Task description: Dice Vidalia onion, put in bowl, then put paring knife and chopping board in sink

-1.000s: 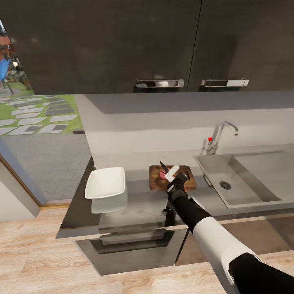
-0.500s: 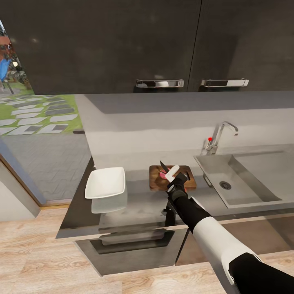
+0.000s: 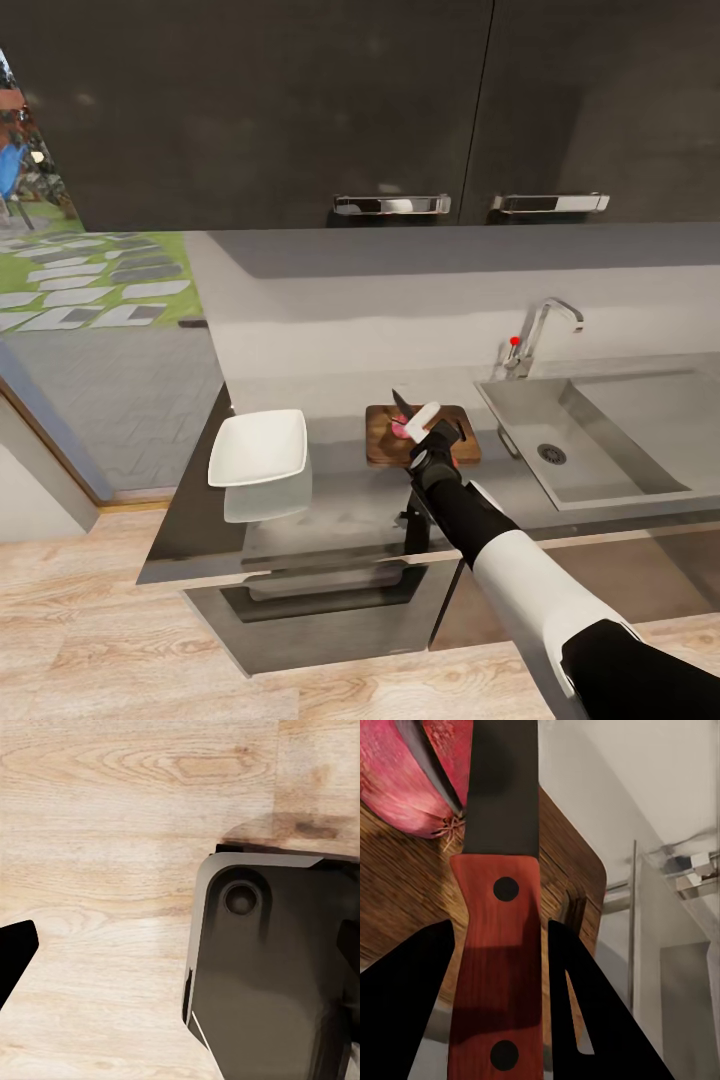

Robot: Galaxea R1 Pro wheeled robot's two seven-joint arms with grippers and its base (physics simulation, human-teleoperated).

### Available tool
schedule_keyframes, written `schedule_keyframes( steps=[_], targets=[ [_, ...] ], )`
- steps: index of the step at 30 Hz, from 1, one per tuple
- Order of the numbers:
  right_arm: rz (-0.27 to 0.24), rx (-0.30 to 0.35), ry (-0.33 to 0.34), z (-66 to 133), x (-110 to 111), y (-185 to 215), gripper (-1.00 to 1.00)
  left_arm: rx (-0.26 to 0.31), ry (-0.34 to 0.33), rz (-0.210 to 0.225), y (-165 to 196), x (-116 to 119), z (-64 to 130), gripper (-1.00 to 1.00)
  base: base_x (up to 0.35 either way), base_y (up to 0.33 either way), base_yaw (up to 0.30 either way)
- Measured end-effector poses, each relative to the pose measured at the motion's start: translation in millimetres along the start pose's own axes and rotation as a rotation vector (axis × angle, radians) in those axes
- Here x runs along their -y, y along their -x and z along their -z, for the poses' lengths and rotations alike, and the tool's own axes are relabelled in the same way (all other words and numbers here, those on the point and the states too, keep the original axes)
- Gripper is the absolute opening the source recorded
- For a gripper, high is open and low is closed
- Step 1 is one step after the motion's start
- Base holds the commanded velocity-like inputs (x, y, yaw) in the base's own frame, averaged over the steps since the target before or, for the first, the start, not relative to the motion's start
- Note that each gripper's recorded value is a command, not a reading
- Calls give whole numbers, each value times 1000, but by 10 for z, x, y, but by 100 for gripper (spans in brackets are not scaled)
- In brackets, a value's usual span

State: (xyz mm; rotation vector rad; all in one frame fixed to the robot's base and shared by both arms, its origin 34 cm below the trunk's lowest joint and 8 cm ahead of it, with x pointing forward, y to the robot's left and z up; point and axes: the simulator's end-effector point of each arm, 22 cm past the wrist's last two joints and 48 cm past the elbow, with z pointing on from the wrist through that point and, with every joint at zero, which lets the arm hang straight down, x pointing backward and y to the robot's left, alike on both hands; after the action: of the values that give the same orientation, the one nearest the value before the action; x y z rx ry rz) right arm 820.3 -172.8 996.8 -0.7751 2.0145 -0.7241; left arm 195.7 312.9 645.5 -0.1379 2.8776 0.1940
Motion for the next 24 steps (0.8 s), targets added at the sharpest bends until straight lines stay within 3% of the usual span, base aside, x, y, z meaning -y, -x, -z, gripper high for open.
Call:
schedule_keyframes(
  steps=[24],
  targets=[
    [-4,1,2,6,-6,14,-100,0,0,0,-1,0,0,100,0,0,0]
  ],
)
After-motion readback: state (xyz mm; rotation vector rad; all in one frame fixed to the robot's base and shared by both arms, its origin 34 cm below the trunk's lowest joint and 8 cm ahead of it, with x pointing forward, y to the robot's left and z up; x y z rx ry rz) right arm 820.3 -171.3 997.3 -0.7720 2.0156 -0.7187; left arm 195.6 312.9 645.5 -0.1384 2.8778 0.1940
